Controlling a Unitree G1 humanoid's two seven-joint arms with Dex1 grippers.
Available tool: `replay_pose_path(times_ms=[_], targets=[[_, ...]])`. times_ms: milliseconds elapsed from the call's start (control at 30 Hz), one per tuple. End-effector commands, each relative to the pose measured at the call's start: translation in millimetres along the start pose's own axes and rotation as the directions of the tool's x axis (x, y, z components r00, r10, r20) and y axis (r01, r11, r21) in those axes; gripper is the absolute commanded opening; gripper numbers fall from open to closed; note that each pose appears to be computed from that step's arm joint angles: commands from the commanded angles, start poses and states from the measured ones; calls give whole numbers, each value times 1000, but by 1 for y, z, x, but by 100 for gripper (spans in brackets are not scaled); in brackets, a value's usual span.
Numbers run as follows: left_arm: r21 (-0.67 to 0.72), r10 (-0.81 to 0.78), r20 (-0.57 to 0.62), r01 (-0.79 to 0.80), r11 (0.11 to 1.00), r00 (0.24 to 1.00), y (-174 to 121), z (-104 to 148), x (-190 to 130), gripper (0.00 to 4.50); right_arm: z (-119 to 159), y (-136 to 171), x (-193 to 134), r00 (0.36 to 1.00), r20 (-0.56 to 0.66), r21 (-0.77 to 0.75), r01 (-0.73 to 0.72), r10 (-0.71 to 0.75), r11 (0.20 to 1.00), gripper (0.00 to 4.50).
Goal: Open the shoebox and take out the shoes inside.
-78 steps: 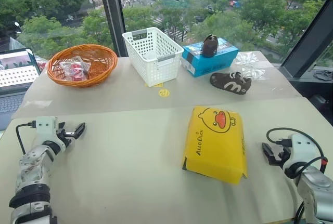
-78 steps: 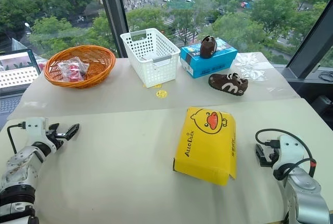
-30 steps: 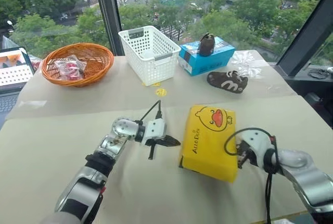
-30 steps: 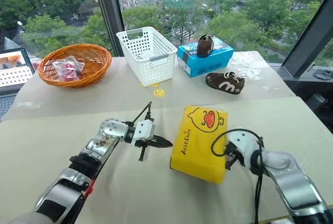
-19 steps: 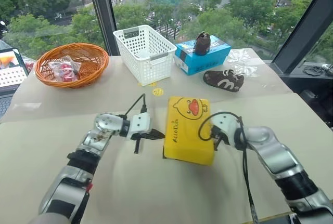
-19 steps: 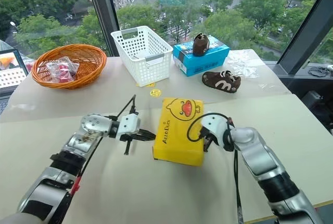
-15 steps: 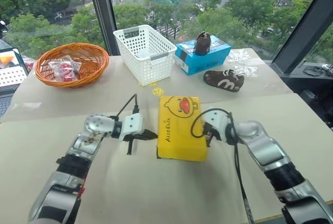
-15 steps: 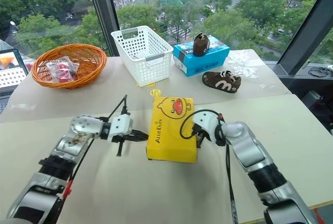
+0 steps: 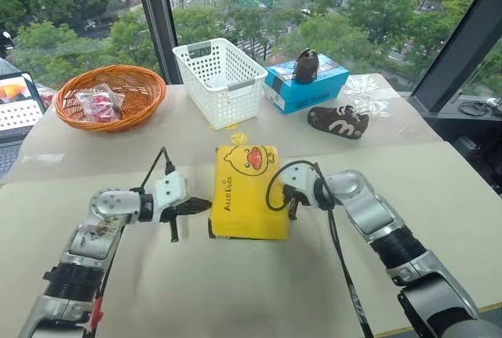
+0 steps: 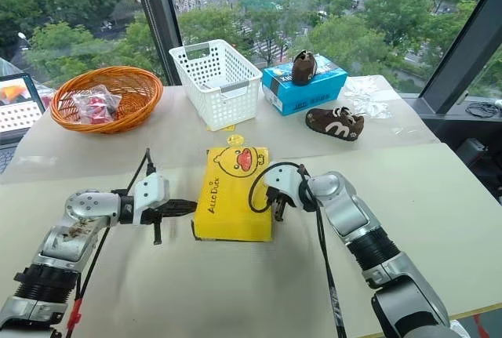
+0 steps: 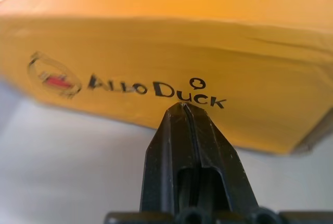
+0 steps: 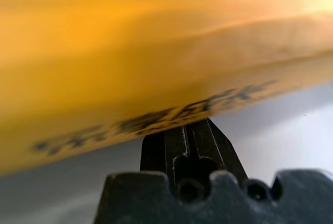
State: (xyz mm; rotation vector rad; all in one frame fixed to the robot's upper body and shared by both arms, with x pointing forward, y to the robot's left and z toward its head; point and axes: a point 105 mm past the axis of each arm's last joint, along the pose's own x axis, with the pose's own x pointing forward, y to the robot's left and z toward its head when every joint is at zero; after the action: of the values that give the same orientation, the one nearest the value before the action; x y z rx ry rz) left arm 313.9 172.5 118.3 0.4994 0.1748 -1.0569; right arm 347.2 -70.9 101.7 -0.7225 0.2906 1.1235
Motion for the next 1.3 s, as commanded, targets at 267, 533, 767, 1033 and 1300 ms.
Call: replay_pose_path(times_ms=[267, 533, 767, 1033, 1300], targets=[[-154, 74, -45, -80, 985, 996, -8, -20, -68, 0, 31, 7, -74, 989, 130, 27, 72, -74, 997, 3], [-240, 27, -75, -44, 970, 997, -27, -21, -110, 0, 13, 6, -86, 990, 83, 87, 102, -110, 991, 3], [-244, 59, -19, -62, 968, 998, -23, -6, -107, 0, -7, 14, -57, 999, 33, 67, 23, -25, 997, 3], [-237, 65, -14, -66, 969, 998, -24, -5, -95, 0, 34, 20, -19, 984, 173, 35, -48, 41, 998, 3], [-224, 67, -17, -69, 972, 998, -24, -3, -93, 0, 94, 10, -40, 915, 392, 47, -127, 98, 991, 3]])
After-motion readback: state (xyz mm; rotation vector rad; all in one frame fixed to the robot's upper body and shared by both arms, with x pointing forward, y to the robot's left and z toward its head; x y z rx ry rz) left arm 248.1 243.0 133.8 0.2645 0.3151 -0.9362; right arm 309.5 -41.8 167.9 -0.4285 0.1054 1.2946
